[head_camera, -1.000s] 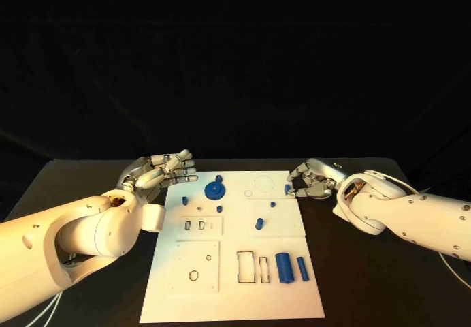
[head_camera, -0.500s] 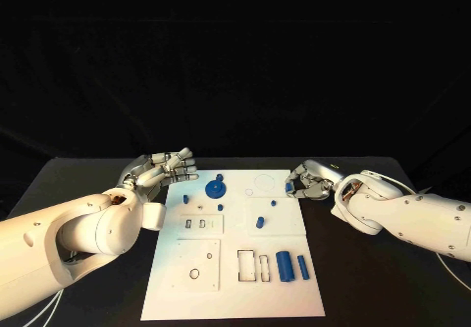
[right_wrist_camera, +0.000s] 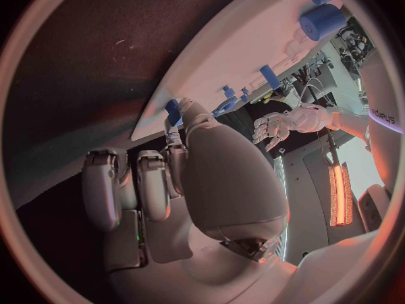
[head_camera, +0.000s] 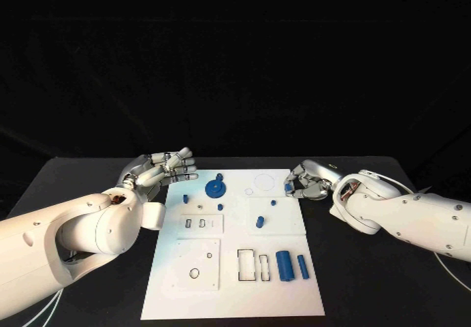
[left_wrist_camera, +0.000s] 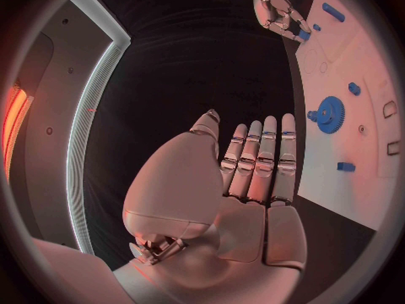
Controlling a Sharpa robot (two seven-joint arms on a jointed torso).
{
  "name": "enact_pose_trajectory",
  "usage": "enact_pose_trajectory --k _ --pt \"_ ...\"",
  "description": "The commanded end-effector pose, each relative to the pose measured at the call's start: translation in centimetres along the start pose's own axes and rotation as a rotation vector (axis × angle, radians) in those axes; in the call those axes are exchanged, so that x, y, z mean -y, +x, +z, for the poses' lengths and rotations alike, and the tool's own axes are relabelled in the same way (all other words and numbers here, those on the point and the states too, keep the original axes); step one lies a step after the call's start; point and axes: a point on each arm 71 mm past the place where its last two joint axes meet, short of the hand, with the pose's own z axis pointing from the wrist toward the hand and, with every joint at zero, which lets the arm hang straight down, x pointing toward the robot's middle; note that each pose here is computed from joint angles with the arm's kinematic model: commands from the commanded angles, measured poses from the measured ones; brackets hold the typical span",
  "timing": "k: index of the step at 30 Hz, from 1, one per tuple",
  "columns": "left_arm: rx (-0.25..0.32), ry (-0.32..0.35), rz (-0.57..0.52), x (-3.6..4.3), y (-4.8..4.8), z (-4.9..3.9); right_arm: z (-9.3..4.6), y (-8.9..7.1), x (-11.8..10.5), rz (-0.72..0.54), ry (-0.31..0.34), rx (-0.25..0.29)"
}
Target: Assemble the parts on the task board
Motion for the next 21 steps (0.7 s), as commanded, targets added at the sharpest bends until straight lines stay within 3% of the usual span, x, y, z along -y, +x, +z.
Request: enact_pose_trajectory --k 1,12,21 --pt "-0.019 0.004 -0.007 0.08 0.22 0.01 0.0 0.0 -0.1 -0.013 -0.009 0.012" --pt "-0.016 0.003 -0.006 0.08 0.06 0.02 -0.2 -0.6 -1.3 -0.022 -0.013 0.090" --pt "-0.005 0.001 -0.002 -0.02 -0.37 0.26 0.0 -0.6 -6.2 0.011 -0.048 0.085"
